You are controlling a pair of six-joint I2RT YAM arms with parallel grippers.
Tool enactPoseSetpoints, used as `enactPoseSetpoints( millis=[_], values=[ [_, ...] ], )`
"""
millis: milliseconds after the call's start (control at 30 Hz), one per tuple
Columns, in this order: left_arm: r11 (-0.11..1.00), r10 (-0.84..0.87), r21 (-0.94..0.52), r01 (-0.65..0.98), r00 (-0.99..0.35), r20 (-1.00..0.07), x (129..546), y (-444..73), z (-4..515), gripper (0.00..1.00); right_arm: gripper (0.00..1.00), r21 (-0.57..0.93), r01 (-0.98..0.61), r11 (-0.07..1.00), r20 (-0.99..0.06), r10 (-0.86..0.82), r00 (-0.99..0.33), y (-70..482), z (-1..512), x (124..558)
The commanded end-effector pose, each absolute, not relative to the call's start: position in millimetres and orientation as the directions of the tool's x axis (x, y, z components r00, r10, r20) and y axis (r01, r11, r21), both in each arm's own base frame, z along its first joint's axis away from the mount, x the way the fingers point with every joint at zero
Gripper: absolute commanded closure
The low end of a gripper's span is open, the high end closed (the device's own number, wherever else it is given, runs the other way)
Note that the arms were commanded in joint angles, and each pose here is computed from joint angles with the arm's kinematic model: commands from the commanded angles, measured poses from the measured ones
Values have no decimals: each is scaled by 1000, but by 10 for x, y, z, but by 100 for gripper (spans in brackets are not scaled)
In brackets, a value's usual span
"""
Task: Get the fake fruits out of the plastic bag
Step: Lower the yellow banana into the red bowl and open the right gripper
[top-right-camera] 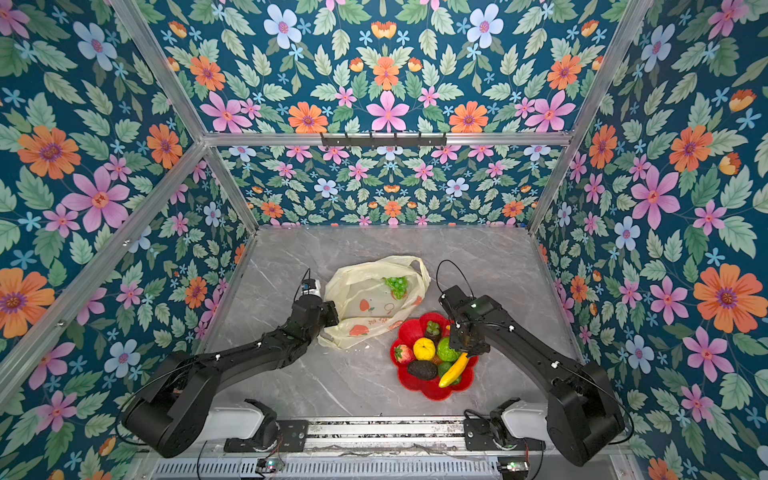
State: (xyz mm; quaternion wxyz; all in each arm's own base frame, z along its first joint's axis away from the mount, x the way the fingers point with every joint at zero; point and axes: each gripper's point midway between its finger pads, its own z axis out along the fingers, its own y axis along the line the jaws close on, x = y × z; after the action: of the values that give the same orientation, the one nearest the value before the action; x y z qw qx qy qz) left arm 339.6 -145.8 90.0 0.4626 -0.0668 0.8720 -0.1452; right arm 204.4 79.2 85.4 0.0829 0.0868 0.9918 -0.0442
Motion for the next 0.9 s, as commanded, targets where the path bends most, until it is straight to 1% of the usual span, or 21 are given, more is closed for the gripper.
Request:
enactPoseSetpoints(
  millis=[0,367,500,600,867],
  values=[
    [952,-242,-306,21,-559,-793,3411,-1457,920,100,70,-82,198,977,-193,179,-965,773,855,2081],
    [953,-242,-304,19,-558,-794,3418,-1455,917,100,67,-99,195,976,-162,178,-971,755,784,2026],
    [954,-241,-301,17,-558,-794,3416,-1448,916,100,61,-100,199,975,-159,182,-970,752,784,2020],
    [954,-239,-299,17,-557,-795,3418,-1446,917,100,60,-101,199,975,-157,182,-971,753,784,2016],
    [955,-239,-298,15,-558,-795,3421,-1444,914,100,61,-104,219,970,-152,202,-967,729,827,1978]
  ],
)
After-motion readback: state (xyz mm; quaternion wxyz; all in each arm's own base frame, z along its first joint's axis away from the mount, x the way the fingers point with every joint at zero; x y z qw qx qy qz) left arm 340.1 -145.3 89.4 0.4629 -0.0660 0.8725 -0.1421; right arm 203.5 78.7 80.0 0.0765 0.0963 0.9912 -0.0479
